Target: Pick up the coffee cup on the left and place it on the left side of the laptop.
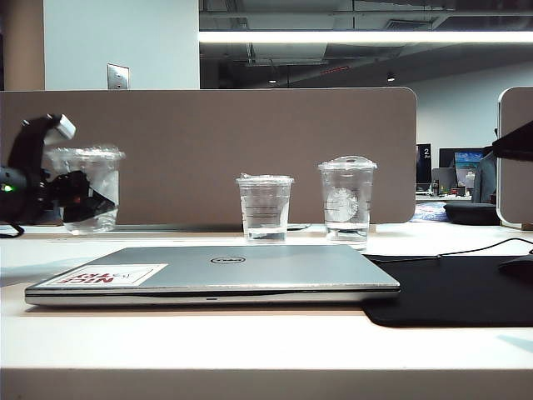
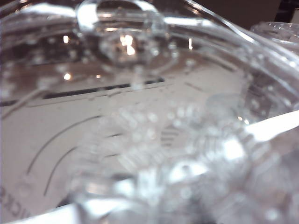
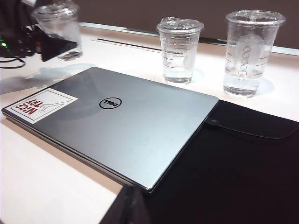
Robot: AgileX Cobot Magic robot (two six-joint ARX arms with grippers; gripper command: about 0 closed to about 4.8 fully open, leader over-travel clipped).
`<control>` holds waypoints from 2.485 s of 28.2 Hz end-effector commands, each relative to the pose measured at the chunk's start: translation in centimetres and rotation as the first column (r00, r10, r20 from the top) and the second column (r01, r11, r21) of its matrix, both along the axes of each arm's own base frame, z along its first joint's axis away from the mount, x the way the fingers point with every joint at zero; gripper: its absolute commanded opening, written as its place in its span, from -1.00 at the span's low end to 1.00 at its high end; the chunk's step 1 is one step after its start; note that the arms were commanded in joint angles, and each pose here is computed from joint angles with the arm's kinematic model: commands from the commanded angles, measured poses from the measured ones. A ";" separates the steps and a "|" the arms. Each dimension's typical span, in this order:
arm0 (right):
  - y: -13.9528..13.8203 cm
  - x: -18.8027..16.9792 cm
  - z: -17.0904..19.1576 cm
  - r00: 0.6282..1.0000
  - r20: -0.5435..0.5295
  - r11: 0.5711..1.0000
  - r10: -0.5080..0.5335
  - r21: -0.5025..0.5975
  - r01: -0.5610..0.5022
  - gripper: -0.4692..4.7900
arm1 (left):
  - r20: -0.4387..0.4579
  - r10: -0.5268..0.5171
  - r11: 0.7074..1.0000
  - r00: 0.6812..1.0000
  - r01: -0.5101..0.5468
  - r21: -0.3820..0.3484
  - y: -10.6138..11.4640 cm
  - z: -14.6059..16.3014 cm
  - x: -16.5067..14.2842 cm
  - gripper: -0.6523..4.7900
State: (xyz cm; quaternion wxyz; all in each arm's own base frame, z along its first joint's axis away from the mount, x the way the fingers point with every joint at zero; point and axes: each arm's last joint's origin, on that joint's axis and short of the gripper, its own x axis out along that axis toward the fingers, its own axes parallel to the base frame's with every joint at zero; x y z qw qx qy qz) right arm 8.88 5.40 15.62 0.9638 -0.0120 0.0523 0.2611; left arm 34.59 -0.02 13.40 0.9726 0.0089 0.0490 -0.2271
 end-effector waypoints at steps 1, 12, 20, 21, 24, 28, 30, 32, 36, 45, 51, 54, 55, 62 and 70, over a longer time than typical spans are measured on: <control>0.0 0.0 0.0 1.000 0.012 1.000 0.001 0.007 -0.001 -0.84 | 0.026 0.002 1.000 1.000 -0.003 0.007 -0.1 0.5 -1.4 0.20; 0.0 0.0 0.0 1.000 0.012 1.000 0.001 0.007 -0.001 -0.84 | -0.036 0.056 0.998 0.998 -0.056 0.011 0.2 -0.6 -6.6 0.12; 0.0 0.0 0.0 1.000 0.012 1.000 0.000 0.008 0.000 -0.84 | -0.084 0.073 0.997 0.994 -0.071 0.035 0.2 -1.8 -8.0 0.12; 0.0 0.0 0.0 1.000 0.012 1.000 0.001 0.008 -0.001 -0.84 | -0.084 0.073 0.997 0.994 -0.070 0.035 0.2 -1.8 -8.0 0.12; 0.0 0.0 0.0 1.000 0.012 1.000 0.001 0.008 -0.001 -0.84 | -0.093 0.073 0.997 0.993 -0.070 0.035 0.2 -1.9 -8.0 0.12; 0.0 0.0 0.0 1.000 0.012 1.000 0.001 0.008 -0.001 -0.84 | -0.132 0.079 0.996 0.988 -0.075 0.039 0.2 -2.3 -8.1 0.12; 0.0 0.0 0.0 1.000 0.012 1.000 0.001 0.008 -0.001 -0.84 | -0.144 0.081 0.996 0.986 -0.076 0.042 0.2 -2.5 -8.1 0.12; 0.0 0.0 0.0 1.000 0.012 1.000 0.001 0.008 -0.001 -0.84 | -0.160 0.081 0.996 0.984 -0.075 0.043 0.2 -2.9 -8.1 0.12; 0.0 0.0 0.0 1.000 0.012 1.000 0.001 0.008 -0.001 -0.84 | -0.186 0.084 0.996 0.979 -0.077 0.045 0.2 -3.6 -8.1 0.12; 0.0 0.0 0.0 1.000 0.012 1.000 0.001 0.008 -0.001 -0.84 | -0.164 0.164 0.983 0.973 -0.148 0.106 0.5 -3.7 -7.9 0.13; 0.0 0.0 0.0 1.000 0.012 1.000 0.001 0.008 -0.001 -0.84 | -0.166 0.160 0.984 0.973 -0.144 0.105 0.5 -3.7 -7.9 0.13; 0.0 0.0 0.0 1.000 0.012 1.000 0.001 0.008 -0.001 -0.84 | -0.167 0.160 0.984 0.973 -0.144 0.105 0.5 -3.8 -7.9 0.13; 0.0 0.0 0.0 1.000 0.012 1.000 0.001 0.008 -0.001 -0.84 | -0.166 0.161 0.984 0.973 -0.145 0.105 0.5 -3.8 -7.9 0.13; 0.0 0.0 0.0 1.000 0.012 1.000 0.001 0.008 -0.001 -0.84 | -0.173 0.161 0.984 0.972 -0.145 0.099 0.5 -3.9 -7.6 0.72; 0.0 0.0 0.0 1.000 0.012 1.000 0.001 0.008 -0.001 -0.84 | -0.179 0.121 0.993 0.976 -0.116 0.037 0.3 -3.8 -7.7 1.00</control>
